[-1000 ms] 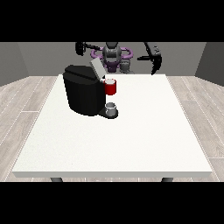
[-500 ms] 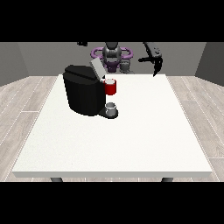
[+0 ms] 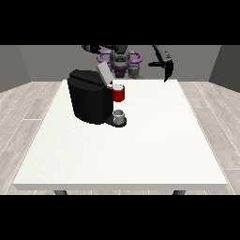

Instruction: Insert the coffee pod into the coffee machine and close the lid

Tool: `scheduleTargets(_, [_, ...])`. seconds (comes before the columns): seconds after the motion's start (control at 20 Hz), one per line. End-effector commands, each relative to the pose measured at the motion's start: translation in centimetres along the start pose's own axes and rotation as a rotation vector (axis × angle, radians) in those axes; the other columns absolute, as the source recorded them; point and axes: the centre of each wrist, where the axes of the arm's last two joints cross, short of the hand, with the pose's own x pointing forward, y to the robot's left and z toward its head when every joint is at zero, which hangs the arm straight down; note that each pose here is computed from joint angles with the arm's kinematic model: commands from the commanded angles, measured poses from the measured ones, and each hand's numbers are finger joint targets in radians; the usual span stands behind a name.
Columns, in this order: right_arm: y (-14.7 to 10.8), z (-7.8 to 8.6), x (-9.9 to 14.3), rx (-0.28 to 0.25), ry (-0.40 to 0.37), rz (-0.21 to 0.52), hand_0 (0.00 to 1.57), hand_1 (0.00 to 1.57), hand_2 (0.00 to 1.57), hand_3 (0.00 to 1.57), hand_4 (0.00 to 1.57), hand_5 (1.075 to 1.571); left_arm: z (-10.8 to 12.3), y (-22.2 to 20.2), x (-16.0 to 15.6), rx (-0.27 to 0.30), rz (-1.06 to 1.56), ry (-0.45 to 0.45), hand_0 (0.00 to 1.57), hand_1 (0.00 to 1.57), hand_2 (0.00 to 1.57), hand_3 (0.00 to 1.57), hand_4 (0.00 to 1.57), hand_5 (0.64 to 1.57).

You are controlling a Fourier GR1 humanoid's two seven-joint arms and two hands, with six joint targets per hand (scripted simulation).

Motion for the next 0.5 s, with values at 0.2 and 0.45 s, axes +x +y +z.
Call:
scheduleTargets(0.2, [-1.5,-2.6,-0.8,-0.031,-0.009,0.057,0.00,0.00,0.00,0.00,0.35,1.571,0.4,-0.1,2.2,0.003,-0.040,-0.068,0.00,0.00,0.00,0.00,0.38,1.571])
scheduleTargets(0.45, [-2.1,-5.6,-0.5,-0.101,0.003,0.051,0.00,0.00,0.00,0.00,0.41,1.571,-1.2,-0.2,3.2,-0.009,-0.056,-0.110,0.00,0.00,0.00,0.00,0.34,1.571])
